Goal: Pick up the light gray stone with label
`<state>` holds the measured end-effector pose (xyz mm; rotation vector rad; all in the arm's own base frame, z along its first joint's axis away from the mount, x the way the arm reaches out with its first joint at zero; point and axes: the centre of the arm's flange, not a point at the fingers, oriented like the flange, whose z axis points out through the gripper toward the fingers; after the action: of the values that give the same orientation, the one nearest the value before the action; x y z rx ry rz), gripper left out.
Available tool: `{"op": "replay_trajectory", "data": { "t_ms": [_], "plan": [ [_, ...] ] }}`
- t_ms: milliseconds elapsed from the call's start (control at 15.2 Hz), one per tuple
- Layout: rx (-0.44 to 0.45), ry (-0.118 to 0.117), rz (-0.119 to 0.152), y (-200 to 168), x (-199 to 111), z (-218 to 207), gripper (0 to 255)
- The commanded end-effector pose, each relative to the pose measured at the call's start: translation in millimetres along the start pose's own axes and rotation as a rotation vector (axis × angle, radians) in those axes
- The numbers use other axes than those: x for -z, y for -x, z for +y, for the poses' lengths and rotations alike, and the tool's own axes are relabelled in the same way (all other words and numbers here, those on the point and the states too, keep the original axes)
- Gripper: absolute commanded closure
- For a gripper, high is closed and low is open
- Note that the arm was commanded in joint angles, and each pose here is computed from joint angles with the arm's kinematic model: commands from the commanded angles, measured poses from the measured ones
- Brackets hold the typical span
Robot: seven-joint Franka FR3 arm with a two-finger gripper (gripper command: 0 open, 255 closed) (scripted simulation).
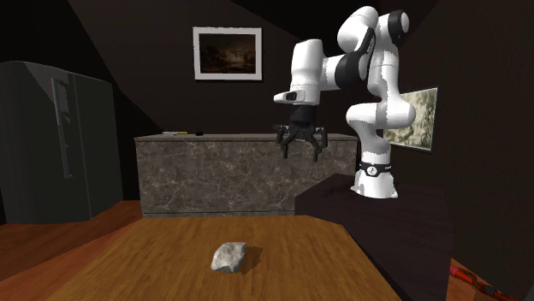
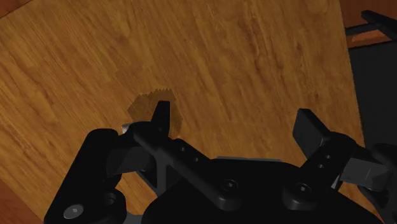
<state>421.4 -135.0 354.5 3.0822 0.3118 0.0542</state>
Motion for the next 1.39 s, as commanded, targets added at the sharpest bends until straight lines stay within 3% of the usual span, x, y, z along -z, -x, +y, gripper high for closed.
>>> {"op": "replay_trajectory", "data": {
  "t_ms": [0, 1320],
  "plan": [
    [0.037, 0.013, 0.004, -10, -22, 15, 0],
    [0.36, 0.104, 0.043, -137, -204, 117, 0]
  ]
}}
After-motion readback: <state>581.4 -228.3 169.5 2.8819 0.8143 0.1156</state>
